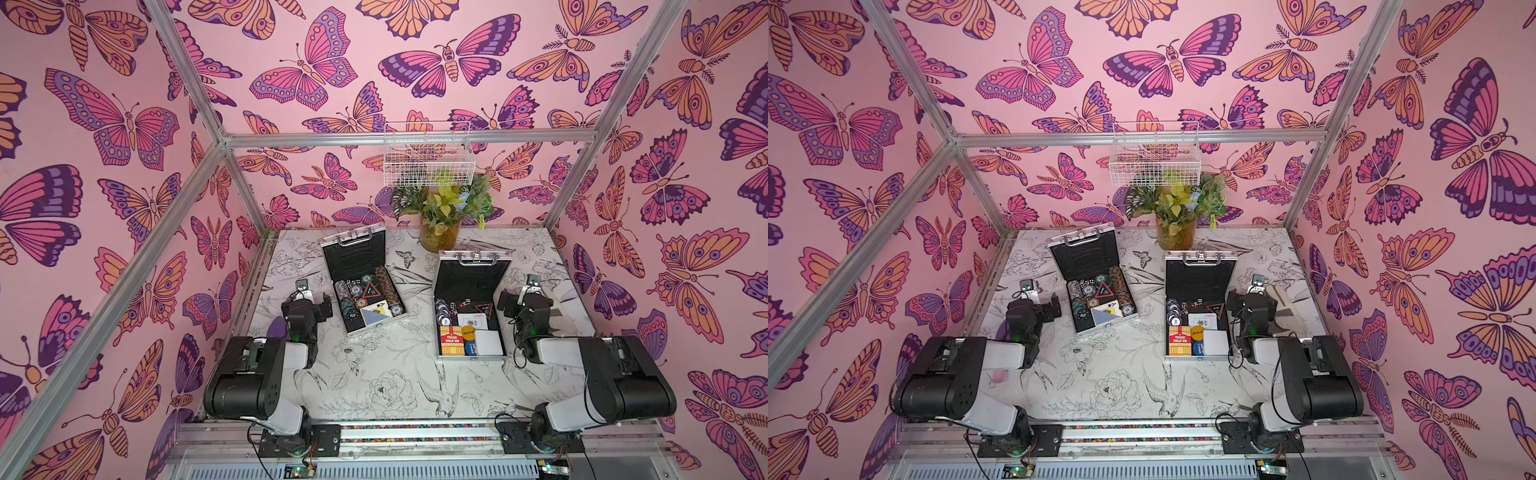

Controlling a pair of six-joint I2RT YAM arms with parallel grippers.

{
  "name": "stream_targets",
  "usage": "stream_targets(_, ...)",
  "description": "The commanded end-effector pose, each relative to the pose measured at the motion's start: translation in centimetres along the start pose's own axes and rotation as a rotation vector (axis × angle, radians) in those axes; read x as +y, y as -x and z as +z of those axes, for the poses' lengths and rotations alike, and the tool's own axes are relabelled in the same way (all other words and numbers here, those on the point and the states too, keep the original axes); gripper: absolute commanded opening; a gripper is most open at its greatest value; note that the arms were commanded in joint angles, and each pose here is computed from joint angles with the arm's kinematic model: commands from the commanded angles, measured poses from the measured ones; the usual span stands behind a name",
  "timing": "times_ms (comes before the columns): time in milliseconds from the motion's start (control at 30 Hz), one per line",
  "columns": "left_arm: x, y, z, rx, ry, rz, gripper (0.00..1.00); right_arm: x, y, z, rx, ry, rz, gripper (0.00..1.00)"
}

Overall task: Close the poker set cases
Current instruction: Close the lid of the poker set case.

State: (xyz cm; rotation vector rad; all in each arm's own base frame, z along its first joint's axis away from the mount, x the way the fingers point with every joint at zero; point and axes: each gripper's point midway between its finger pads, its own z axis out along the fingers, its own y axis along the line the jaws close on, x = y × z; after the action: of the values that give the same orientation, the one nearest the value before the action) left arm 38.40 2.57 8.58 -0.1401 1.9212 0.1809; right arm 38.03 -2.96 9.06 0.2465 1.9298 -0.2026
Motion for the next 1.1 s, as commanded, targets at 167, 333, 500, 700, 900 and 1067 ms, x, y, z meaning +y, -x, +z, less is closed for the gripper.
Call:
stream_targets(167,0.02,0.73,0.23,-0.025,0.008,0.010,1.00,-0.12,0.88,0.40,-0.020,-0.004,0.000,0.99)
stream_targets(333,0.01,0.71,0.24,-0.024,0.008,0.009,1.00,-0.15,0.90,0.41,-0.021,-0.005,0.000,0.99)
stream_targets(500,0.00,0.72,0.23,-0.025,0.007,0.009,1.00,-0.15,0.88,0.42,-0.021,-0.005,0.001,0.99)
stream_targets(700,-0.02,0.79,0.21,-0.027,0.007,0.008,1.00,-0.12,0.91,0.40,-0.022,-0.004,0.001,0.99)
stream_targets(900,-0.02,0.78,0.19,-0.028,0.007,0.009,1.00,-0.11,0.85,0.44,-0.018,-0.004,0.001,0.99)
stream_targets(1067,0.25,0.89,0.08,-0.036,0.019,0.008,1.00,-0.19,0.87,0.36,-0.022,-0.005,0.002,0.99)
